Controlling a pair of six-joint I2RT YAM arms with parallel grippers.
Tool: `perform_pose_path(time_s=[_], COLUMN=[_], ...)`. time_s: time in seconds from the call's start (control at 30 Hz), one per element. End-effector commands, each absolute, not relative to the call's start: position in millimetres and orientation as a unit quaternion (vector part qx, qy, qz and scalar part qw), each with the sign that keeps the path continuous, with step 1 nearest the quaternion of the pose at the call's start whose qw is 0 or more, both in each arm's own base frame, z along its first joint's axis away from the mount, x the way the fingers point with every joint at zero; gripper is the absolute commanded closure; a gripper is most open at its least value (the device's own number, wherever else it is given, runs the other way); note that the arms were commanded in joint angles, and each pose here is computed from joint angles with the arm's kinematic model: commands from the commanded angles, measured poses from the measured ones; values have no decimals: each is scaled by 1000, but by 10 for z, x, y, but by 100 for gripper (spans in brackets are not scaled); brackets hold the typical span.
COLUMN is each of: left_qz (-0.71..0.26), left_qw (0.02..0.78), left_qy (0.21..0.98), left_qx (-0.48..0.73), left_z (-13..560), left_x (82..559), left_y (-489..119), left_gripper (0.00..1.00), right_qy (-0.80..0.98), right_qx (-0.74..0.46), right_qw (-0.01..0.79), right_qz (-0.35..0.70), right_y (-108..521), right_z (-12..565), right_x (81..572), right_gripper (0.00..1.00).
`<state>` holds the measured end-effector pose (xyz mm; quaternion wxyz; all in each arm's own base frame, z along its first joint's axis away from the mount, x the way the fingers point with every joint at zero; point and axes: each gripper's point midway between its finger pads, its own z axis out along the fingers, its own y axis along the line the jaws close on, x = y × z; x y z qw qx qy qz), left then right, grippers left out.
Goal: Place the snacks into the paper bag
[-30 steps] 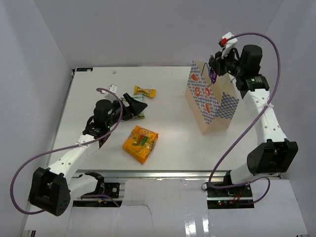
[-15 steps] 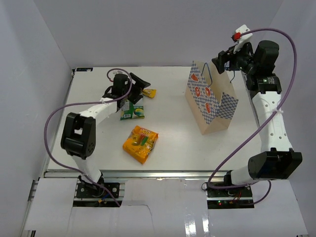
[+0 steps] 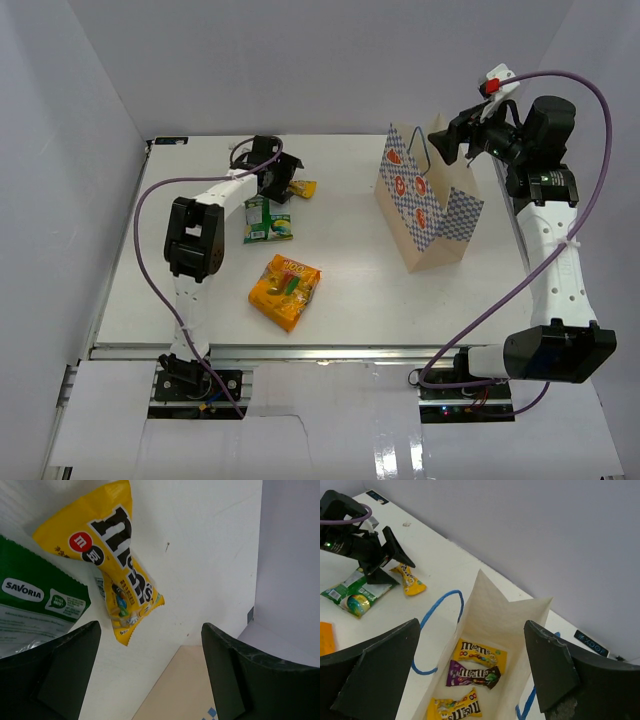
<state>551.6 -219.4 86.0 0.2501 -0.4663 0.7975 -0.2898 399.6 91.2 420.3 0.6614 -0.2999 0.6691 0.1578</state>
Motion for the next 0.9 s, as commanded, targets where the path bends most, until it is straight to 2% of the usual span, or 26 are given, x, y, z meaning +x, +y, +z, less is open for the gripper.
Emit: perform_pose_path(time_s=[0.0, 0.1, 0.23, 0.33, 0.37, 0.57, 0.63, 0.73, 0.77, 0.87], left_qz=[-252, -241, -241, -227, -224, -217, -222, -244, -267, -280], left_qw=[245, 237, 235, 229, 228, 238, 256, 275, 274, 295], left_qy=[778, 778, 782, 788, 789, 803, 811, 830, 835, 853], left_qx=[-521, -529, -525, -524, -525, -502, -476, -420, -395, -327], left_z=[847, 750, 711, 571, 544, 587, 700, 866, 967, 1090], left_x=[5599, 5658, 5827, 5833, 5829, 5812, 5851, 5890, 5880, 5851], left_y=[-2012, -1996, -2047, -2040, -2026, -1948, -1929, -1970, -2046, -2091], left_gripper=[9, 11, 20, 25, 30, 39, 42, 53, 59, 63], right_qy=[667, 670, 669, 666, 665, 657, 650, 623, 615, 586], right_qx=[-289, -285, -284, -284, -285, -288, -294, -329, -337, -367], right_qw=[664, 662, 660, 663, 664, 667, 670, 670, 669, 669], right_qz=[174, 181, 188, 190, 190, 201, 205, 235, 244, 272], right_y=[934, 941, 955, 964, 963, 998, 1020, 1152, 1189, 1310], right_z=[4216, 4185, 4181, 4216, 4234, 4311, 4365, 4458, 4488, 4604], right_x=[3963, 3951, 3925, 3901, 3888, 3838, 3812, 3706, 3674, 3577], right_gripper=[10, 10, 10, 10, 10, 10, 10, 10, 10, 10])
